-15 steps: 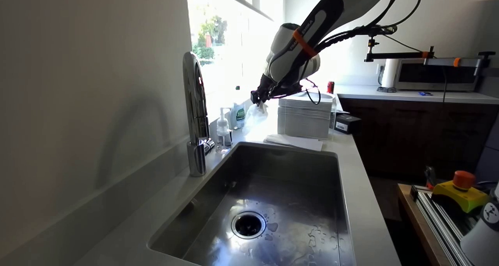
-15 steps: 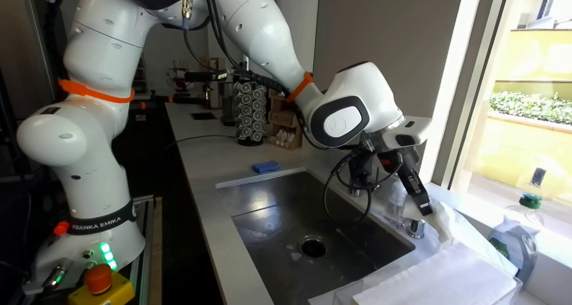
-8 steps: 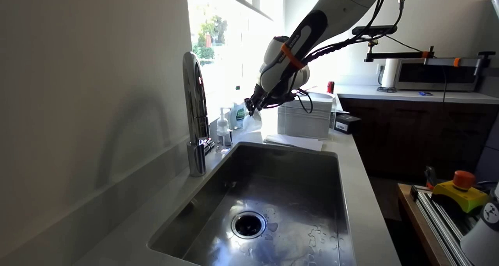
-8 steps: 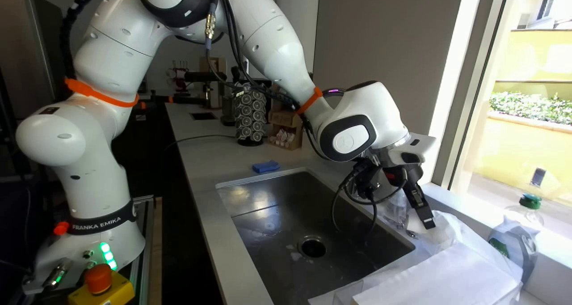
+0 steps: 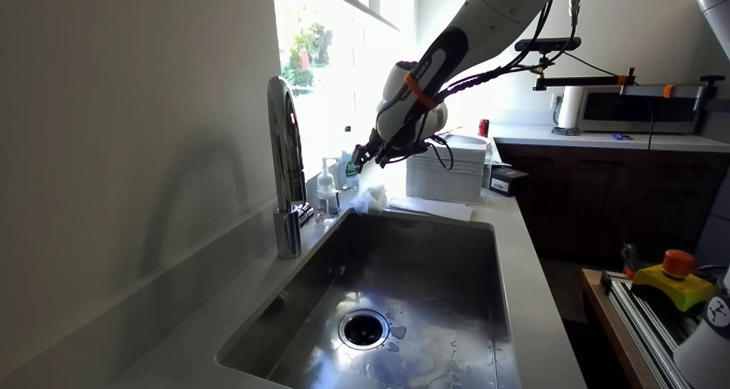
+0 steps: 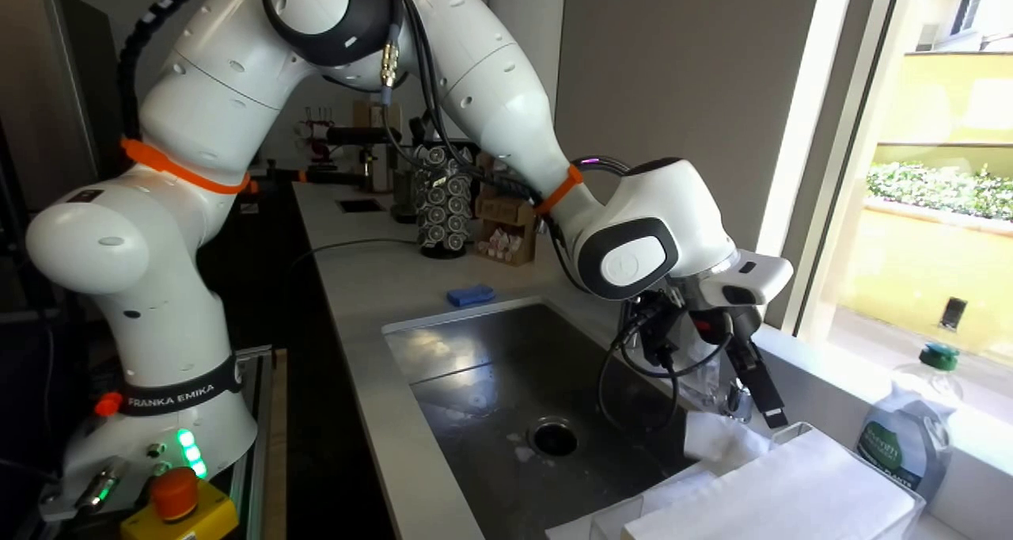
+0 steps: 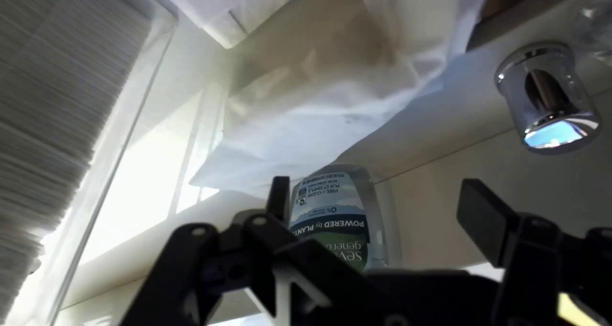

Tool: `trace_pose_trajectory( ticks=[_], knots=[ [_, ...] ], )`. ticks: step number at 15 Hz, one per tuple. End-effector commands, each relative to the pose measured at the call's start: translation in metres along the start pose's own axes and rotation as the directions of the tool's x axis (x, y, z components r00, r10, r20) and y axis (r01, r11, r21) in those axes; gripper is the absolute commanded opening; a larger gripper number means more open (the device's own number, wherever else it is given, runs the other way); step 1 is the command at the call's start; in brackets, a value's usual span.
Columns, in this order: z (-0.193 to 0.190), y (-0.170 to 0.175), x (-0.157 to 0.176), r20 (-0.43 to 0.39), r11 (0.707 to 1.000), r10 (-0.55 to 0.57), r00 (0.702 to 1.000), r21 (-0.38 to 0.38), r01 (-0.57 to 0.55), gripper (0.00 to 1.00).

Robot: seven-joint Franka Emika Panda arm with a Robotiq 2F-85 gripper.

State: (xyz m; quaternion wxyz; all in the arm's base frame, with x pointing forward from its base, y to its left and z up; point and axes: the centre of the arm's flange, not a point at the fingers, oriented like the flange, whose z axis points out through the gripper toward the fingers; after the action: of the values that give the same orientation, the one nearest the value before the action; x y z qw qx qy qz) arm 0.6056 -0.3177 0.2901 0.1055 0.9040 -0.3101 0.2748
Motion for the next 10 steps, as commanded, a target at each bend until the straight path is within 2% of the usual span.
trace_pose_trajectory(
  ticks=[1, 4, 8, 10],
  knots=[
    [-0.005, 0.001, 0.004, 0.050, 1.000, 0.003, 0.999, 0.009, -0.004, 1.00],
    [-0.014, 0.001, 0.004, 0.064, 1.000, 0.001, 0.998, 0.025, -0.002, 1.00],
    [-0.050, -0.007, -0.008, 0.108, 0.995, -0.065, 0.992, 0.080, 0.056, 1.00],
    [-0.074, -0.015, -0.019, 0.146, 0.983, -0.133, 0.980, 0.145, 0.111, 1.00]
  ],
)
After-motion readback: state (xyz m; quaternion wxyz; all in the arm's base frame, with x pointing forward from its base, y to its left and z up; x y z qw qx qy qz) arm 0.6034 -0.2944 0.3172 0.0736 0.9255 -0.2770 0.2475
